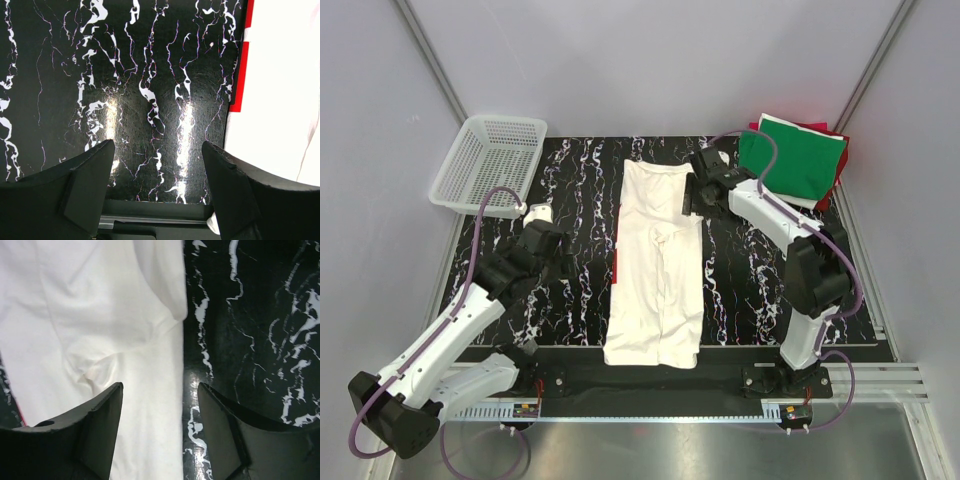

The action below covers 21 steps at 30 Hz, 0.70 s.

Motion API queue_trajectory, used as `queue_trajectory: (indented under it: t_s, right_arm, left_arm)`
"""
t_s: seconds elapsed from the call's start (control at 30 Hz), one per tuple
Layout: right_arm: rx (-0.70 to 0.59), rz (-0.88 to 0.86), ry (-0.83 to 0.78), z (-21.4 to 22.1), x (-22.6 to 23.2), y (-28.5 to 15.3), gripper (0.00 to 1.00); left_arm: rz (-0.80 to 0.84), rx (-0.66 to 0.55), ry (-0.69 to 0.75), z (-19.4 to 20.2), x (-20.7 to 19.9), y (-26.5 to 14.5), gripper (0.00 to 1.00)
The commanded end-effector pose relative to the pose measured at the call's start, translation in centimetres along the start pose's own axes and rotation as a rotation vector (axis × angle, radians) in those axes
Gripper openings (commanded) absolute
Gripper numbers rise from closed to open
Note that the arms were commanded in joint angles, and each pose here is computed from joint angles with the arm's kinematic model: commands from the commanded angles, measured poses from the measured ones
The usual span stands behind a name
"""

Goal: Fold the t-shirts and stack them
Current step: Fold the tshirt

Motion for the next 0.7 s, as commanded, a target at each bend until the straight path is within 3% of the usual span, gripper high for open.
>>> queue_trajectory:
  t_s: [0.0, 0.37, 0.5, 0.67]
  right_arm:
    - [-0.096, -0.161, -0.021, -2.9, 2.1, -1.3, 0.68]
    - [-0.046, -0.199, -0.084, -8.0, 5.7, 5.8, 0.63]
    - [0.011, -0.138, -0.122, -7.8, 5.0, 9.6, 0.63]
    - [0.017, -0.093, -0.078, -8.7, 1.3, 11.3, 0.63]
  left_arm:
    - [-0.002, -0.032, -0.010, -0.6, -0.1, 0.1, 0.76]
    - [-0.012, -0.028, -0.006, -0.6, -0.1, 0.3, 0.76]
    - [-0.009, -0.022, -0.002, -0.5, -0.2, 0.3, 0.76]
    - [-0.009, -0.020, 0.000, -0.5, -0.2, 0.3, 0.76]
Point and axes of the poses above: each gripper's point midway between its finger pads, its own y axis out along the fingers, its own x axis along the line the jaws close on, z = x × y, the point moved 5 cm from there along -y, back along the fingers, and after that the axes turned 14 degrees about -y, right-handed, at the moved point
